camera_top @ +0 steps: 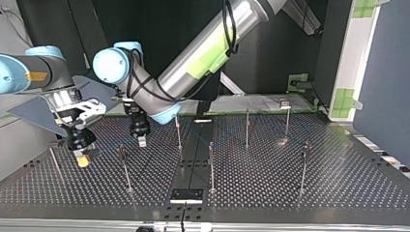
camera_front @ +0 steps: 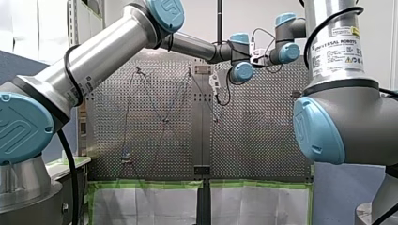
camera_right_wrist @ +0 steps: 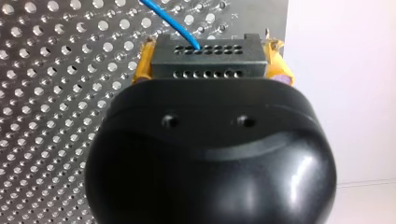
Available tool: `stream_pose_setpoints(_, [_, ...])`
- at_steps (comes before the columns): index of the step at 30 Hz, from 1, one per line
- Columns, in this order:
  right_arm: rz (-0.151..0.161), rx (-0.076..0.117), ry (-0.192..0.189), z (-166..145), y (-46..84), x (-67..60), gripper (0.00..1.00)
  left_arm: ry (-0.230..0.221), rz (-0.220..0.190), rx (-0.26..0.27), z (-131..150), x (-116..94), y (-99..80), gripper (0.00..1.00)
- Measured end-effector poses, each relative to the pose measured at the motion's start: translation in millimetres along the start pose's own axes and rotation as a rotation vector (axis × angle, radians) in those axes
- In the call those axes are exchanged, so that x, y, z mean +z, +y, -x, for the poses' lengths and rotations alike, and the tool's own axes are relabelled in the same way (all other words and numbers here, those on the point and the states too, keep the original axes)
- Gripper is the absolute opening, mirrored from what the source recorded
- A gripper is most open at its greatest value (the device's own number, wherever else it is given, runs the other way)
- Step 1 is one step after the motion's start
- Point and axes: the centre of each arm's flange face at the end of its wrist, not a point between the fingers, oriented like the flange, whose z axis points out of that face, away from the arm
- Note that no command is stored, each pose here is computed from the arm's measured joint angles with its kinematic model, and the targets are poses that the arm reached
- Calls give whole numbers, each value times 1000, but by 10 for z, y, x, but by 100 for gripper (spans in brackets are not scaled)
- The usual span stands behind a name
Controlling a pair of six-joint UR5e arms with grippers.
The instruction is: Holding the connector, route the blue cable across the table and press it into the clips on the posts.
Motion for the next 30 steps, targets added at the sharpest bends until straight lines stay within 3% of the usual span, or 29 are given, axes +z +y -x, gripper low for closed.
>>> stream_pose_setpoints(12, [8, 12, -28, 154, -38, -42, 0, 62, -63, 31, -215, -482, -201, 0])
stream_pose_setpoints(22, [3, 8, -30, 177, -78, -32, 0, 37, -17, 24, -185, -187, -13, 0])
stream_pose_setpoints(30, [4, 6, -30, 179, -68, -30, 0, 10, -14, -4, -104, -116, -9, 0])
